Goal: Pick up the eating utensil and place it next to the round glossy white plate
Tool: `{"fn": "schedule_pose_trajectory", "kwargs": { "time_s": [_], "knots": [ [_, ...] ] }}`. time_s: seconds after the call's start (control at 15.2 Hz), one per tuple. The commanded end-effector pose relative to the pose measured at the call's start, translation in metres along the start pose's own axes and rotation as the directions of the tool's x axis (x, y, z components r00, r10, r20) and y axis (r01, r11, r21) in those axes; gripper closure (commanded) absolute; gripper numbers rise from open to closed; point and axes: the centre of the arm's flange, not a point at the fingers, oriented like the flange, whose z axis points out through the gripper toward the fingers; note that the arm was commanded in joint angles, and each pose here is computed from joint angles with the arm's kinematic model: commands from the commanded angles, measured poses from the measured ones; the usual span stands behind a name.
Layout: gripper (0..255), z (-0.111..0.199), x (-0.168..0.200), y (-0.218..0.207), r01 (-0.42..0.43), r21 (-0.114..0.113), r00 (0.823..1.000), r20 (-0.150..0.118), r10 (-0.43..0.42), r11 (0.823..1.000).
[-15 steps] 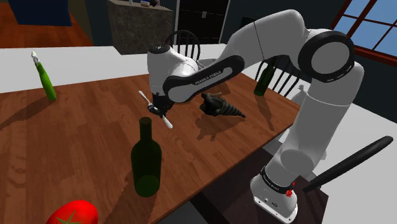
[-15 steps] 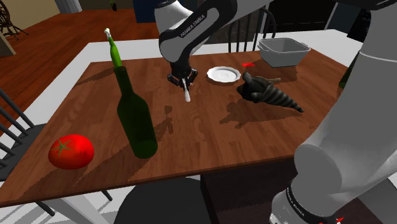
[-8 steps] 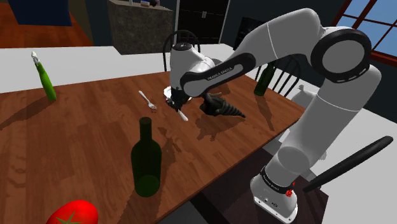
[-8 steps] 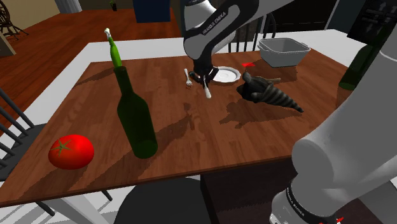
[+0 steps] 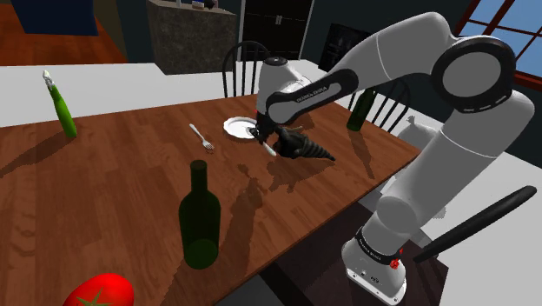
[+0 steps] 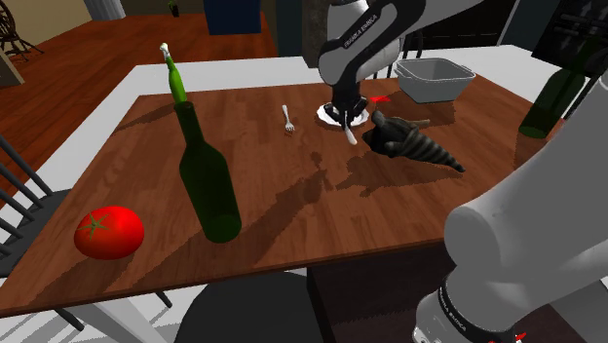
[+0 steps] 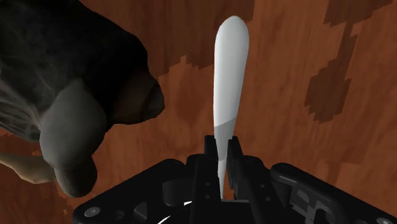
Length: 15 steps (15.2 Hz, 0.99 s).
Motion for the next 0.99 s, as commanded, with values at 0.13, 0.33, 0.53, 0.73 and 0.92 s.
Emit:
{"fn": "schedule_pose_trajectory", "kwargs": {
  "time_s": [0.13,0.33,0.53,0.73,0.92],
  "knots": [
    [255,0.009,0.005,0.052,0.002,0.0,1.0,0.0,-0.002,1.0],
    [255,0.018,0.006,0.08,0.002,0.0,1.0,0.0,-0.002,1.0],
    [255,0.034,0.004,0.078,0.002,0.0,1.0,0.0,-0.002,1.0],
    [255,0.05,0.002,0.076,0.002,0.0,1.0,0.0,-0.002,1.0],
    [255,0.065,0.0,0.073,0.002,0.0,1.0,0.0,-0.002,1.0]
  ]
}}
